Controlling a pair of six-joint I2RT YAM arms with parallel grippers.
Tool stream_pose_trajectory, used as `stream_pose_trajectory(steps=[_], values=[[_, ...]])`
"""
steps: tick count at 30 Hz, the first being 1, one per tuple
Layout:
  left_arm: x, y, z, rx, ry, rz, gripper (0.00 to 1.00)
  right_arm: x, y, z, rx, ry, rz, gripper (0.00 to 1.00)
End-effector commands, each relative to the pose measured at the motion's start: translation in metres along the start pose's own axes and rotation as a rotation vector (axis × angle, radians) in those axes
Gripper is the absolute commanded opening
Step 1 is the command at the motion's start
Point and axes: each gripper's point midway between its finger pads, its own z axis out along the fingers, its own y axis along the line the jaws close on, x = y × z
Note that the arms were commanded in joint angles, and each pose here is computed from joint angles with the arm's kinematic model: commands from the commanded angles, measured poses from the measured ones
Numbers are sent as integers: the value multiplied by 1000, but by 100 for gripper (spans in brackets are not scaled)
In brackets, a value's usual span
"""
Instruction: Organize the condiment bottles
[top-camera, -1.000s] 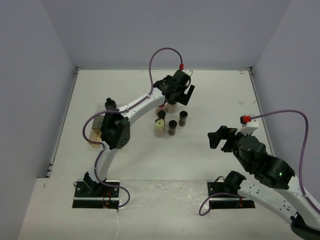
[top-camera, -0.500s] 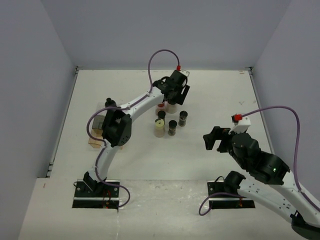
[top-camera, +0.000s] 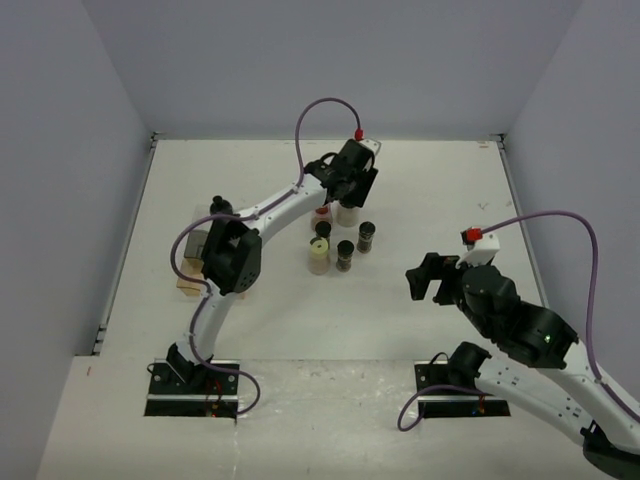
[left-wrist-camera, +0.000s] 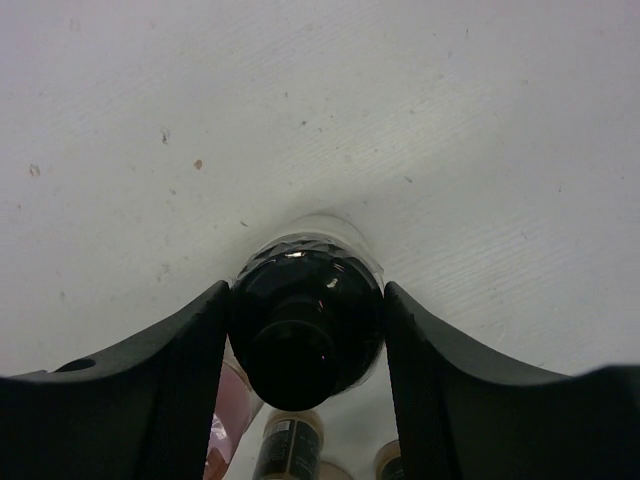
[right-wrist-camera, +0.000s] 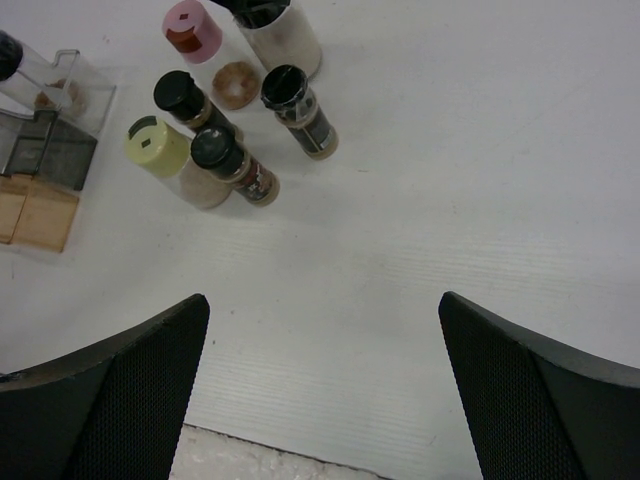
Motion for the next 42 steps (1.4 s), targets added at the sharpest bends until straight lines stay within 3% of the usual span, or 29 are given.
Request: stream_pose_trajectory(steps=[1, 8, 14, 28, 42], values=[[-99, 8, -80, 10, -298, -44, 3, -4, 5, 4, -6, -9, -6, 99], [-133, 50, -153, -63, -477, -201, 0, -1, 5, 8, 7, 9, -19, 99], [-101, 106, -188, -128, -464, -343, 0, 3, 7, 11, 4, 27, -26, 99], [31, 202, -185, -274, -255, -564, 0, 11, 15, 18, -15, 60, -42, 99], [64, 233, -186, -348, -208, -599, 0, 16, 18, 22, -20, 86, -56, 99]])
